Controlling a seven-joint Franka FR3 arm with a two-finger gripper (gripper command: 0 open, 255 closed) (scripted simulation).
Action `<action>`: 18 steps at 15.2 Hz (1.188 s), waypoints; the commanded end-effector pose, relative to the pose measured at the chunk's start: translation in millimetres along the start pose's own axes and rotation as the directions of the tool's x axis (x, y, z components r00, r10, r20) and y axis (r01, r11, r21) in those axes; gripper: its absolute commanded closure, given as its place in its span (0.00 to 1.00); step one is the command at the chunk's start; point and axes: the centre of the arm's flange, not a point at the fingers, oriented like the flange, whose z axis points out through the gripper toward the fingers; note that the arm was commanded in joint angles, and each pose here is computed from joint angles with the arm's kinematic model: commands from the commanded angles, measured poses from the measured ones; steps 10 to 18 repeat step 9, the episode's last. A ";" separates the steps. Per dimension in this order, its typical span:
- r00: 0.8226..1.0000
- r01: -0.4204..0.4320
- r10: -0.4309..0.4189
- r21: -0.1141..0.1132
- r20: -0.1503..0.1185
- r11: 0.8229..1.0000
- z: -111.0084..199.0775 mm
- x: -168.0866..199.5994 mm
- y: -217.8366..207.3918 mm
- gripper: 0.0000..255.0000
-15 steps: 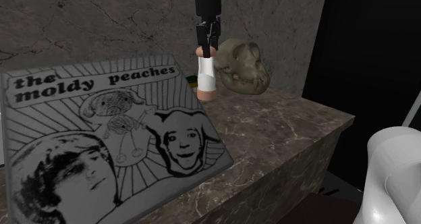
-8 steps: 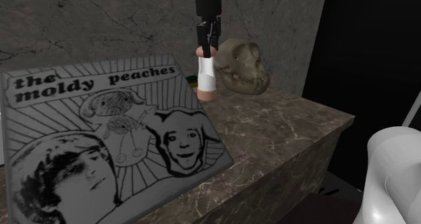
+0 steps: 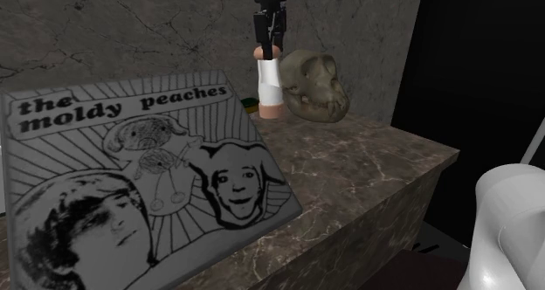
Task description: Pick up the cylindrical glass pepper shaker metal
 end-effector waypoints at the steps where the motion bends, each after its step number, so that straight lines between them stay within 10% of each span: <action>1: 1.000 0.000 0.000 0.000 0.000 1.000 -9.9 -0.2 1.1 1.00; 18: 1.000 0.000 0.000 0.000 0.000 1.000 -42.0 -0.4 5.8 1.00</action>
